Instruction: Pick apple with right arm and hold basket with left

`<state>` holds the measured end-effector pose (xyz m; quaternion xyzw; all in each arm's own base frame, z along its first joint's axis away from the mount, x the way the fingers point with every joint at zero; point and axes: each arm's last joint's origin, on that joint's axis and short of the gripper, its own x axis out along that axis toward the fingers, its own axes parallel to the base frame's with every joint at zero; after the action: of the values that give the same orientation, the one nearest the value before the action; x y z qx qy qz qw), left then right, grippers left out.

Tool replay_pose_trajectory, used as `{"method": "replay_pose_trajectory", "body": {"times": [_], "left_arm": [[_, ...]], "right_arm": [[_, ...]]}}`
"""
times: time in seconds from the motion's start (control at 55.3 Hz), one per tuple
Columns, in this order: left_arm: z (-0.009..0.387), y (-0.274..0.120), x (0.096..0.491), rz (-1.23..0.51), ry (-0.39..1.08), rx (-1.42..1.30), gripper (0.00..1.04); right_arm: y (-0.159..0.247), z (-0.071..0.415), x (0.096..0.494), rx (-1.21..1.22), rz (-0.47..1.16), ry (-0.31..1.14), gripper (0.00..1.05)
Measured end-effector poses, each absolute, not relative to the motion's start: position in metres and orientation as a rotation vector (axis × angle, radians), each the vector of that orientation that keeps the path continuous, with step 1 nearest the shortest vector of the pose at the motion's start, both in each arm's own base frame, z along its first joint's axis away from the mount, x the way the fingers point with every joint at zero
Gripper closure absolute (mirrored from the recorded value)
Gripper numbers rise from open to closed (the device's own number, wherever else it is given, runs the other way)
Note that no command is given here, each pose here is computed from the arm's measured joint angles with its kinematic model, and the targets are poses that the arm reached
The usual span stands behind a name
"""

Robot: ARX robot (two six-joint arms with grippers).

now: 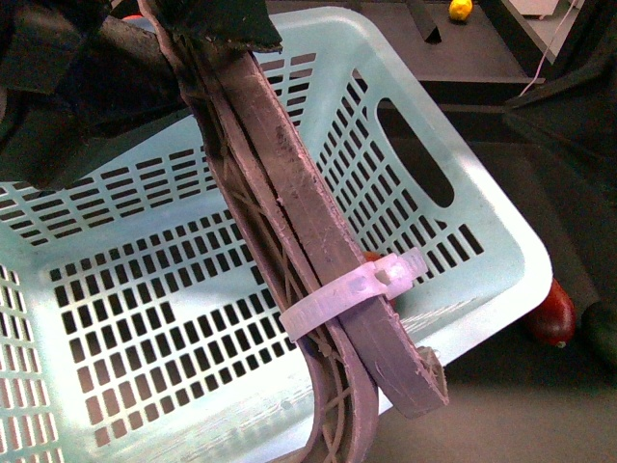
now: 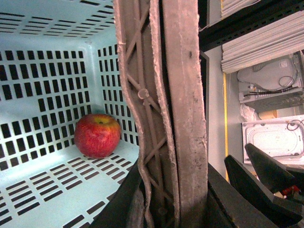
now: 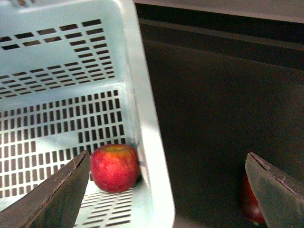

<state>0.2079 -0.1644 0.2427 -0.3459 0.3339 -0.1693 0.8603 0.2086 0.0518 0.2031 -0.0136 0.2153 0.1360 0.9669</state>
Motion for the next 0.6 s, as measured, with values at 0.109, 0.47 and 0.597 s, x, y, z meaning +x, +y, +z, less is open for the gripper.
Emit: {"method": "replay_pose_trajectory", "body": {"times": [0.109, 0.47, 0.597], "left_arm": [[0.243, -0.164, 0.208, -0.358, 0.703, -0.728, 0.84], [0.243, -0.165, 0.208, -0.354, 0.700, -0.730, 0.84], [0.243, -0.165, 0.208, -0.355, 0.700, -0.730, 0.84]], "right_arm": [[0.033, 0.197, 0.197, -0.046, 0.173, 0.427, 0.10], [0.014, 0.184, 0.165, -0.008, 0.007, 0.004, 0.68], [0.009, 0.178, 0.157, -0.009, 0.026, 0.018, 0.88]]}}
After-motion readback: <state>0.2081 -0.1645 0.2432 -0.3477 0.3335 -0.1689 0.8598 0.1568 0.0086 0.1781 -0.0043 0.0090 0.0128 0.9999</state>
